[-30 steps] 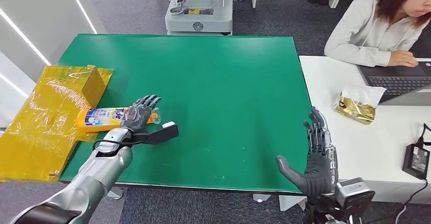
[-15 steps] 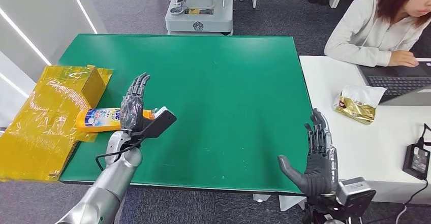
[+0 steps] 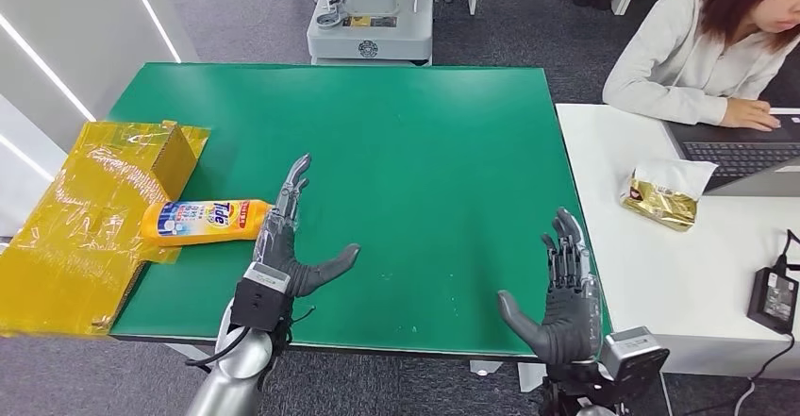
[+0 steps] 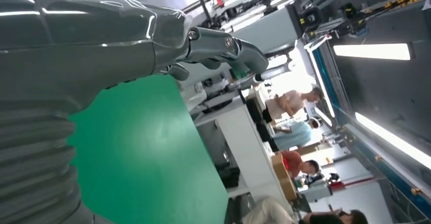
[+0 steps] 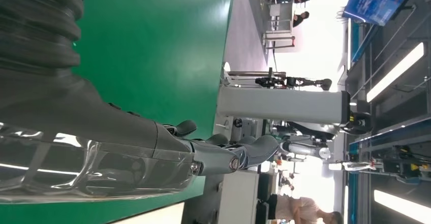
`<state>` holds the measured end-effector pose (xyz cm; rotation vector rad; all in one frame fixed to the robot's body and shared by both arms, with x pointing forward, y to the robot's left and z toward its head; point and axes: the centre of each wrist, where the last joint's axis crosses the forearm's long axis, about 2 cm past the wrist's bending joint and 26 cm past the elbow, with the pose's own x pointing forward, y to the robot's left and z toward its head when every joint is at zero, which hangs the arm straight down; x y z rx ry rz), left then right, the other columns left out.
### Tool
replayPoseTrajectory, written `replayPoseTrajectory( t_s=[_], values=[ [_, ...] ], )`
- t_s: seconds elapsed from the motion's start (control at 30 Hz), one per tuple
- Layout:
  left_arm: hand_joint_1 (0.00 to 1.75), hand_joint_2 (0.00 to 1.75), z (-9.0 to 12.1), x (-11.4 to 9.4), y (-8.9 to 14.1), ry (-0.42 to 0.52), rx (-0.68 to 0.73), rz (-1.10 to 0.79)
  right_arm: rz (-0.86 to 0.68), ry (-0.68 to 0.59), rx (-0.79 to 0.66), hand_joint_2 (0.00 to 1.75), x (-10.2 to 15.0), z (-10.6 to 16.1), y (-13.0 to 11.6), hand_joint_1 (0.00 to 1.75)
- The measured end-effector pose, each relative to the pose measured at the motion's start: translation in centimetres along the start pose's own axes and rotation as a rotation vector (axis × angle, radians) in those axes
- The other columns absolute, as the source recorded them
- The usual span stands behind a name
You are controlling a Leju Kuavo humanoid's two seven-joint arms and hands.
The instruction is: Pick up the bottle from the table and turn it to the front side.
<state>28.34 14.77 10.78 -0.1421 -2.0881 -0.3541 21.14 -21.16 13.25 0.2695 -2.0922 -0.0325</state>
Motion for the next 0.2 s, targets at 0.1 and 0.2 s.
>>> replayPoseTrajectory(
  t_s=[0.1,0.2],
  values=[
    [0.00,1.75,0.35,0.19,-0.48,0.002,-0.018,0.014,-0.013,0.015,-0.006,1.75,-0.30,0.32,0.28,0.00],
    [0.00,1.75,0.56,0.22,-0.70,0.002,-0.021,0.019,-0.024,0.030,-0.011,1.75,-0.59,0.75,0.49,0.00]
  ],
)
